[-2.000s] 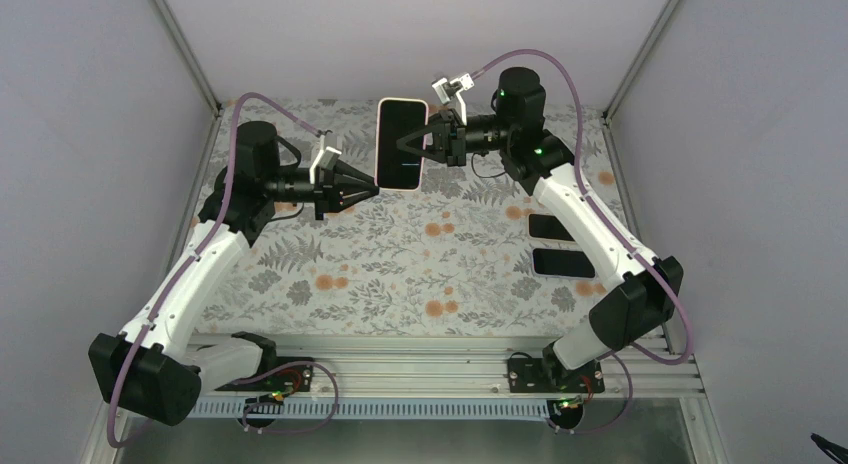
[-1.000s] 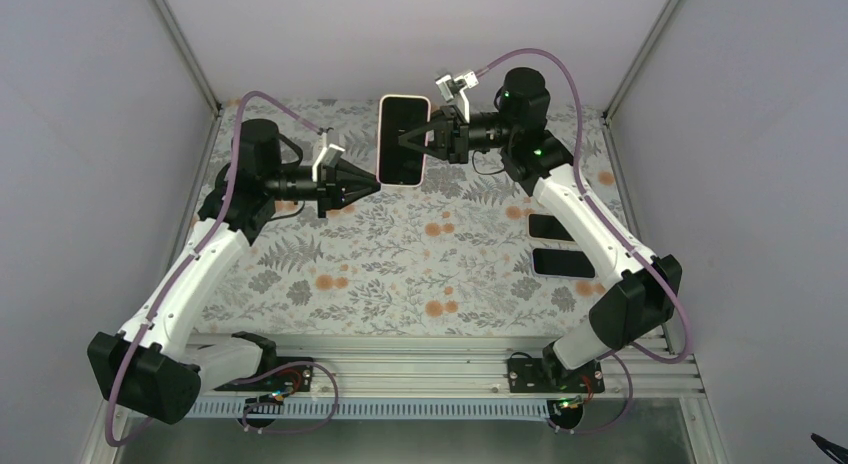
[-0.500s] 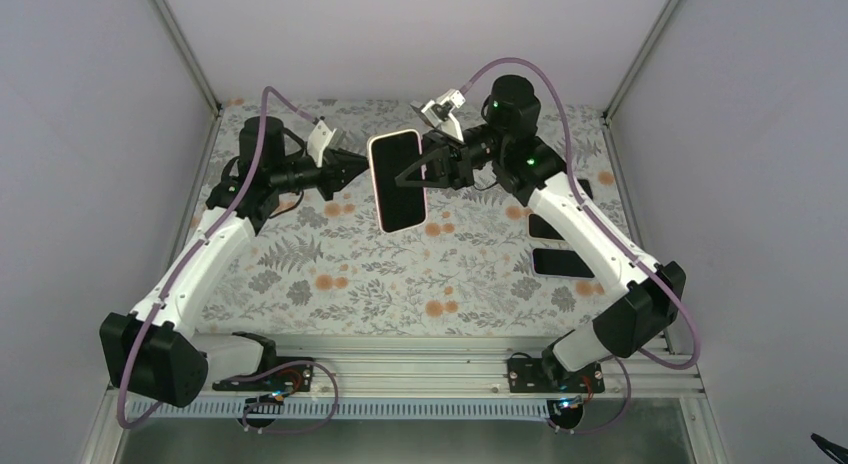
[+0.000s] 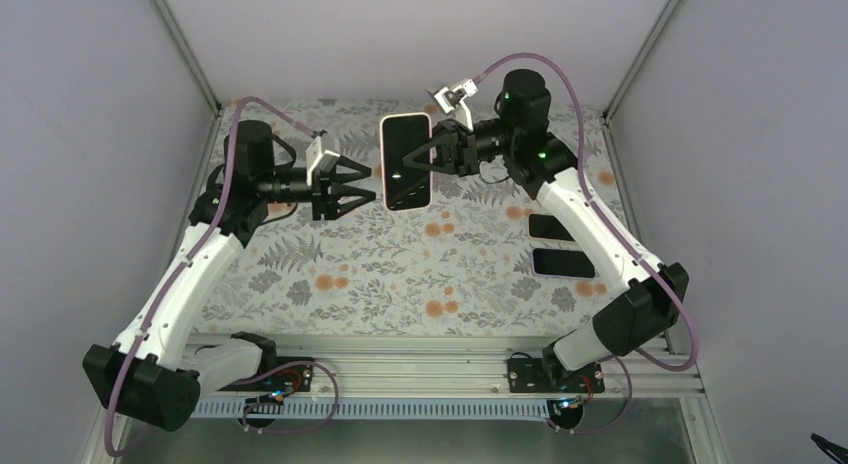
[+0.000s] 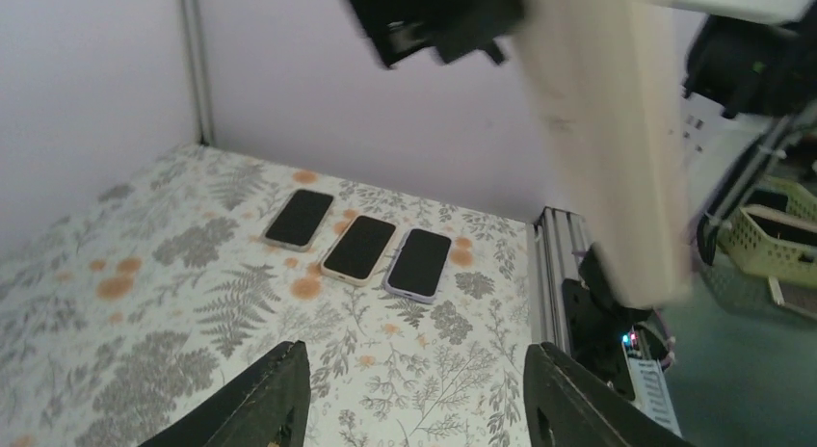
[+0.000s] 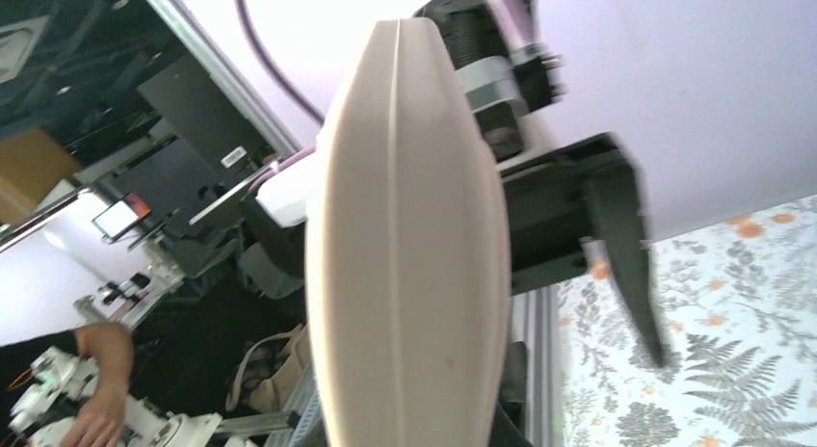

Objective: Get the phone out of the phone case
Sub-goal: Remove the phone case from the phone.

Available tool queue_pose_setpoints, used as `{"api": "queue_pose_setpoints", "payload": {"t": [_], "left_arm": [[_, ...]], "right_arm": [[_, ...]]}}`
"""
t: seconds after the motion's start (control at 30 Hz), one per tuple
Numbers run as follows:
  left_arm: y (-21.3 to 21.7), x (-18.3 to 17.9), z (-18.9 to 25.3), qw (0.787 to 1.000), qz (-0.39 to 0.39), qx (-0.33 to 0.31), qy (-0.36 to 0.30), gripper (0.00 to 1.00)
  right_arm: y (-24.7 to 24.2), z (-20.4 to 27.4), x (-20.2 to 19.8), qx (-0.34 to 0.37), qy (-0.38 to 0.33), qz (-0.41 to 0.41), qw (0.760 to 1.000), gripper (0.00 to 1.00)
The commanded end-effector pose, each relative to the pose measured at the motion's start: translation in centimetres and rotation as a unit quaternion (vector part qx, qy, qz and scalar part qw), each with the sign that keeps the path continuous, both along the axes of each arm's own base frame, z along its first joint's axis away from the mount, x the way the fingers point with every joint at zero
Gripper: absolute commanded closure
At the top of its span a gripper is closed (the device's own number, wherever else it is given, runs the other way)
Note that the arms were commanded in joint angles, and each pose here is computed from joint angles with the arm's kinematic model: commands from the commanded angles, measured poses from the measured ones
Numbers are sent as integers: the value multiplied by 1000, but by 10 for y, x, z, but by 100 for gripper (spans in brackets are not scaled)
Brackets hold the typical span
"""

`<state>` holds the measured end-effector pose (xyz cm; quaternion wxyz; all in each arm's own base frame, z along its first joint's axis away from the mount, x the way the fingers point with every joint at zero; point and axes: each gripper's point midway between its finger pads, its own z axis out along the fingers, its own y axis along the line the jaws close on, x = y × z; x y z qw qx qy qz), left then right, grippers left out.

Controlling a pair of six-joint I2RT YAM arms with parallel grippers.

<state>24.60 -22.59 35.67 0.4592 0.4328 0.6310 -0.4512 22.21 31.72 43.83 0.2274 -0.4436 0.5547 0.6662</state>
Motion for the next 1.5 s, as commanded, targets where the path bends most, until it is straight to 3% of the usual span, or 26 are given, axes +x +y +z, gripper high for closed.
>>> {"api": "queue_pose_setpoints", "payload": {"t": [0.0,0.43,0.87,1.13,1.47], "left_arm": [[-2,-31,26,997,-47,-13,-62,43],[-21,-30,33,997,-45,-22,-64,40],[-22,-13,24,999,-9,-15,-49,45],[-17,3,23,999,12,-45,9,47],[-8,28,10,996,71,-38,26,58]], "right_arm": [[-7,23,9,18,-30,-42,999,96],[-4,19,14,18,-17,-47,999,96],[-7,19,8,20,-17,-37,999,96],[-9,18,4,20,-18,-32,999,96],[-11,19,-11,22,-19,2,1000,96]]}}
